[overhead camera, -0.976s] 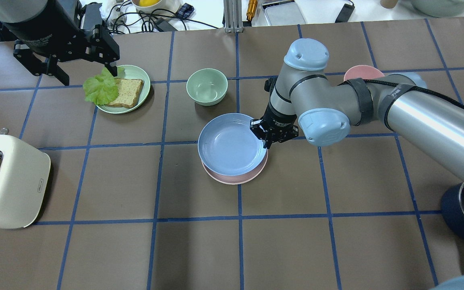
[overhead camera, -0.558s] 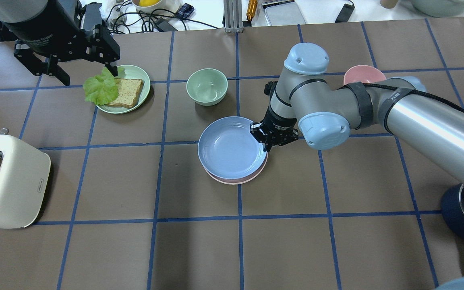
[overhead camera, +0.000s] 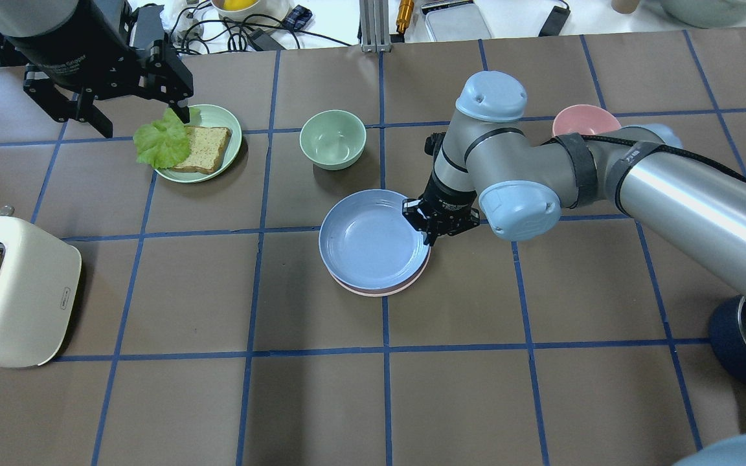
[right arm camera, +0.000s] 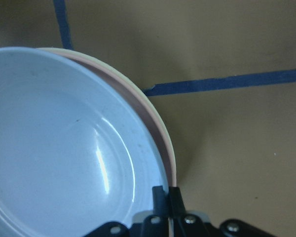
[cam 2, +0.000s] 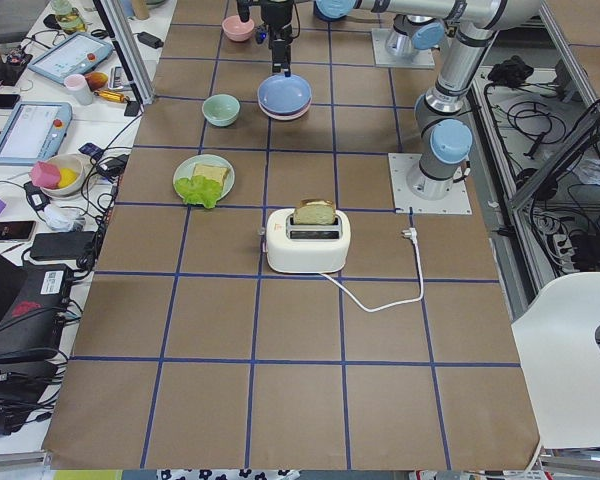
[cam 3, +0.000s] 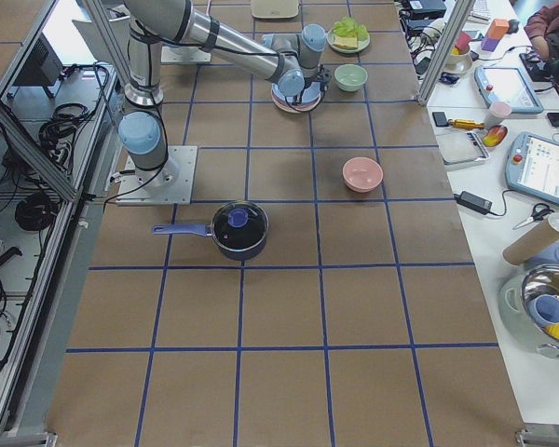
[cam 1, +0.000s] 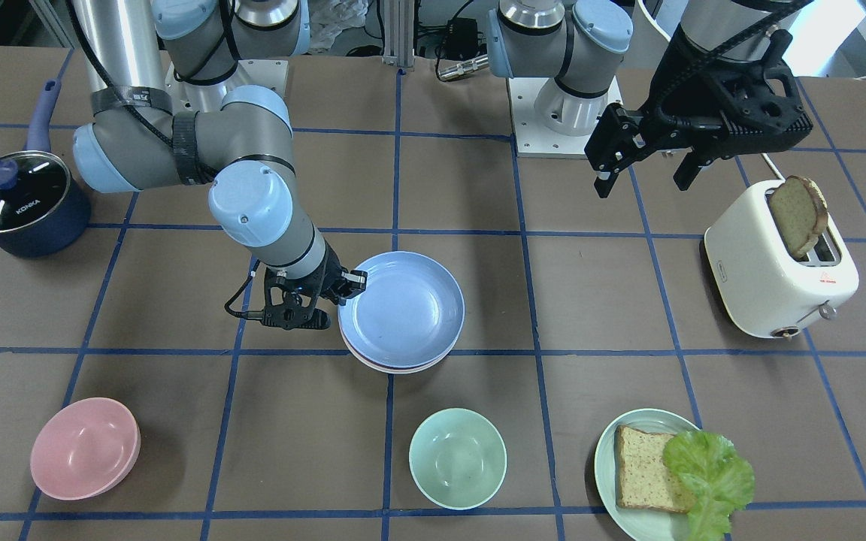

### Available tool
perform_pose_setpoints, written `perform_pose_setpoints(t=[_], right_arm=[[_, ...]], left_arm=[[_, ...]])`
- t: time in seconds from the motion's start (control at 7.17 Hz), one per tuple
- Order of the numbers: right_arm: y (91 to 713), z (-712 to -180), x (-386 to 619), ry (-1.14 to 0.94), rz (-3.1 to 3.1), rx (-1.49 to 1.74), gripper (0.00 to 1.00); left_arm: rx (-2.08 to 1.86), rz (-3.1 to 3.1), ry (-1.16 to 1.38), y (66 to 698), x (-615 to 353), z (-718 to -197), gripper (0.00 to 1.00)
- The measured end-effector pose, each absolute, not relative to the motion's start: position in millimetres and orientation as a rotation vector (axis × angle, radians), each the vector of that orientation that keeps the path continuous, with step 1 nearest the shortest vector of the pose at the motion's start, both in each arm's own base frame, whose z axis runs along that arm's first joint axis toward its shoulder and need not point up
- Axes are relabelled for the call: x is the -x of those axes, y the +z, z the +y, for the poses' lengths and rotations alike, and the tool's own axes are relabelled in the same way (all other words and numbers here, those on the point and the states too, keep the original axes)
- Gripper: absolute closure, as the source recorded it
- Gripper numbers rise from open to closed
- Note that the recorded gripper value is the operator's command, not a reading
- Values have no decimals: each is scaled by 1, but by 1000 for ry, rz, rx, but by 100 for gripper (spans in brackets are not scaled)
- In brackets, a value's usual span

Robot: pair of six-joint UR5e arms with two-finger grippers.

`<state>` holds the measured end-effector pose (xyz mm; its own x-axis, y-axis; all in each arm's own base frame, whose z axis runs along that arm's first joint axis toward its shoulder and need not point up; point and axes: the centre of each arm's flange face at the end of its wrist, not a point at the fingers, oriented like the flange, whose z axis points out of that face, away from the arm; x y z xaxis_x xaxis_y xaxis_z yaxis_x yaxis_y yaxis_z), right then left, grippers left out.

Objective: Stack three plates with pink and blue
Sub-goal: 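Lower the light-blue plate onto the pink plate with the right gripper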

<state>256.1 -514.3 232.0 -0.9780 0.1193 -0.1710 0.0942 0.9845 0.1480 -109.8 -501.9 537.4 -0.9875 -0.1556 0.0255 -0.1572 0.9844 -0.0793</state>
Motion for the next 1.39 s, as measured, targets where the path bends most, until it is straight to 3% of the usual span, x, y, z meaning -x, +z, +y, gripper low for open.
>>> perform_pose_setpoints(t=[1.39], right_arm=[[226,-520,-257,156,2946,-177,100]], left_arm=[[-246,-3110,131,538,110,-502,0]])
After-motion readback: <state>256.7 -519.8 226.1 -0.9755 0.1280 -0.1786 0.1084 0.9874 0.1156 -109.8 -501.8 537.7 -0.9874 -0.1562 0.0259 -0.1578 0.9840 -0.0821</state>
